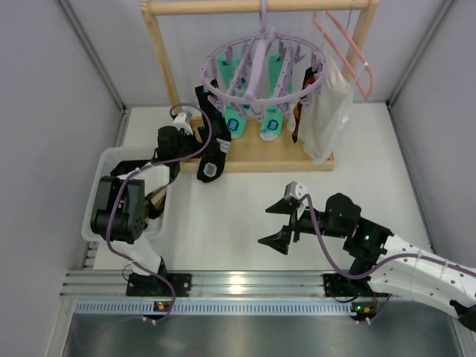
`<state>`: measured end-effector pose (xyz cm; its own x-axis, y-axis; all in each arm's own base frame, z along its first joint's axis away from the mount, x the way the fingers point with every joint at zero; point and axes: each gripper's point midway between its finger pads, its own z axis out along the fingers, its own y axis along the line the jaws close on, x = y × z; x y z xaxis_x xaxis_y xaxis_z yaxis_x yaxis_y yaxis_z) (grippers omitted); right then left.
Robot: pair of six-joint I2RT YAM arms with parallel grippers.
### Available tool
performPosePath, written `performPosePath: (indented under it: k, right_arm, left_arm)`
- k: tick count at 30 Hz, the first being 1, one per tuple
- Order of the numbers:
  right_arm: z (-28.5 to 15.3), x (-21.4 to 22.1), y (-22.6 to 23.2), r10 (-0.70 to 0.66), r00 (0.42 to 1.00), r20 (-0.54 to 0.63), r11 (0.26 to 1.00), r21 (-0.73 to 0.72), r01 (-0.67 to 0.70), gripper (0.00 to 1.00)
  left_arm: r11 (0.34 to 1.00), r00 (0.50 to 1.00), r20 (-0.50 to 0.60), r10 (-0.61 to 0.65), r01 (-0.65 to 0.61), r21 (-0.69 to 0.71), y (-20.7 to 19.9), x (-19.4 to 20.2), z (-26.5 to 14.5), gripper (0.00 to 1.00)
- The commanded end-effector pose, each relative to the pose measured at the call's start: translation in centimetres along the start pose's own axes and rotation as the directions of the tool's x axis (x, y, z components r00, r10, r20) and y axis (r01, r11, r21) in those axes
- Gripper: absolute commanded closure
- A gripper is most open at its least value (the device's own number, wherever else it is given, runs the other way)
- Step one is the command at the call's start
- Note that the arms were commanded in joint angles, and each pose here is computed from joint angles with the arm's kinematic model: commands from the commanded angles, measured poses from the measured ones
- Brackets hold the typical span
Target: Remove the socks clipped to the hanger
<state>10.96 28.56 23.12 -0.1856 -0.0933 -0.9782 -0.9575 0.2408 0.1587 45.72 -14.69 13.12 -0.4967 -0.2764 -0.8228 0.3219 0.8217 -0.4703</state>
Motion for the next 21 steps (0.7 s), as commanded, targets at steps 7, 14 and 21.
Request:
performPosePath:
  k: [7,14,21]
  right_arm:
    - [0.2,-3.3,0.0,-0.065,0.993,0.102,0.998,0.008,0.065,0.01]
    - [-1.8,-8.2,-3.2,-0.020,0.960,0.279,0.971,0.235,-0.048,0.01]
    - [-5.5,-14.4,-6.8,0.032,0.906,0.422,0.854,0.460,-0.244,0.01]
  left_arm:
    - [0.991,0.977,0.197,0.075,-0.095,0.094,-5.2,-5.8,-1.7,1.00]
    - [0.987,0.916,0.371,0.154,-0.122,-0.107,-8.9,-6.3,-7.4,1.00]
    - [0.953,0.894,0.355,0.273,-0.201,-0.228,-15.6,-2.0,-10.5,1.00]
